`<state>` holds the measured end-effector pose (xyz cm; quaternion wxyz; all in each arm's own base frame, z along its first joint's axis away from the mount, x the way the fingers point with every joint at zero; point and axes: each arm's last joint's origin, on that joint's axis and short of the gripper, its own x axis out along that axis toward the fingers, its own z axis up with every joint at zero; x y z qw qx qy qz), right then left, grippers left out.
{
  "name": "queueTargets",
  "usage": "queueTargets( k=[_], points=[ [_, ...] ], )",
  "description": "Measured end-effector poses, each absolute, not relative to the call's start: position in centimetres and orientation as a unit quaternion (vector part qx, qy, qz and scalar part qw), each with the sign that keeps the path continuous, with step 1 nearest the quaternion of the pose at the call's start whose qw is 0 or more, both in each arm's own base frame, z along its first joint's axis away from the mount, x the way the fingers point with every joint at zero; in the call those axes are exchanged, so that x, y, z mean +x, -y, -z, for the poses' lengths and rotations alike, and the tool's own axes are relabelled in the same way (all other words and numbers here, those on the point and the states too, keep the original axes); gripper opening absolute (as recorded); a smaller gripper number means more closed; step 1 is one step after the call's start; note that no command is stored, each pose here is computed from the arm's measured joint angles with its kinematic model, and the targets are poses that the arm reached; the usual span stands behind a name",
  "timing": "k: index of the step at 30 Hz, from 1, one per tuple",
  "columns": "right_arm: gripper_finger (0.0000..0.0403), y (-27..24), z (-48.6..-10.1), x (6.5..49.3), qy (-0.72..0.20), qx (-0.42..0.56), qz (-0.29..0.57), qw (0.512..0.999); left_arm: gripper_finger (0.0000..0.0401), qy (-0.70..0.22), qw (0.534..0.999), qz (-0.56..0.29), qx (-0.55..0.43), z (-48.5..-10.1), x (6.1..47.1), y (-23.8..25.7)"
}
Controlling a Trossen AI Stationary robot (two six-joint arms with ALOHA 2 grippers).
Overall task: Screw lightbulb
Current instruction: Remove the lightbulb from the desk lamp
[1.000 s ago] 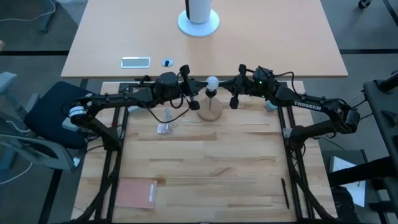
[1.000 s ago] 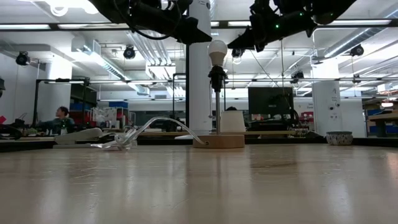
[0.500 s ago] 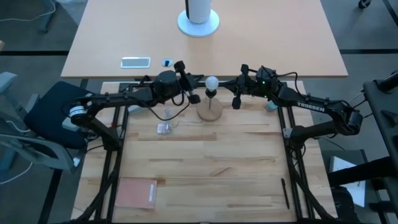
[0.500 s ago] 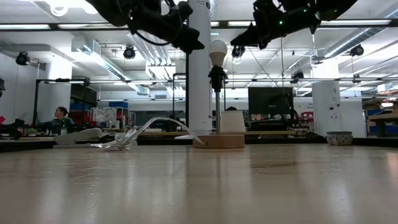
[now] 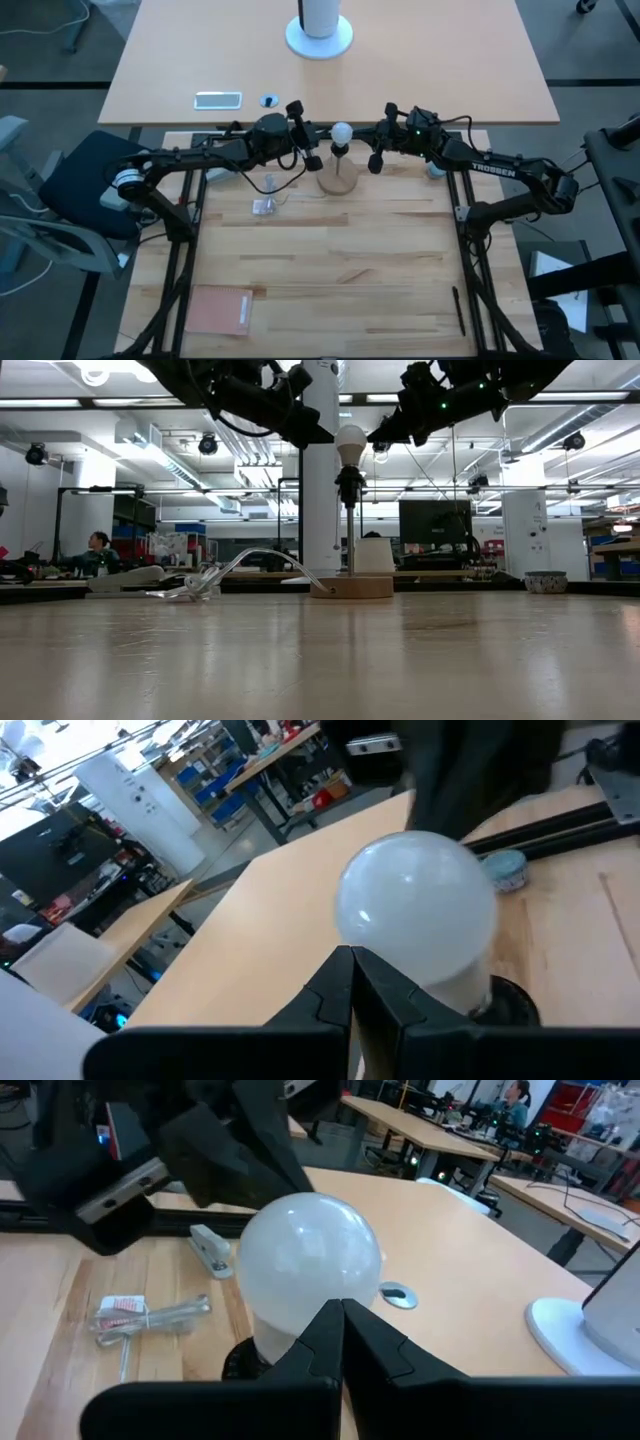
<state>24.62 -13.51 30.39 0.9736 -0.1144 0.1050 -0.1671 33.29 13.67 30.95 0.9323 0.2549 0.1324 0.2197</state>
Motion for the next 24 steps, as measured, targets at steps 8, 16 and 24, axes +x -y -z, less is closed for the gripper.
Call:
queueTargets(
  k=[8,16,24],
  points=[
    [0.0,13.3,-30.9,24.4,-0.095,-0.12,0.166,0.974,0.0,-0.131,0.936,-0.21,0.249,-31.7,32.7,-13.1],
    [0.0,13.2,-30.5,24.7,-0.092,-0.114,0.125,0.981,0.0,-0.143,0.928,-0.242,0.245,-30.7,33.2,-14.0],
    [0.0,13.6,-30.1,25.0,-0.103,-0.115,0.142,0.978,0.0,-0.136,0.933,-0.223,0.248,-30.8,33.3,-13.6]
  ],
)
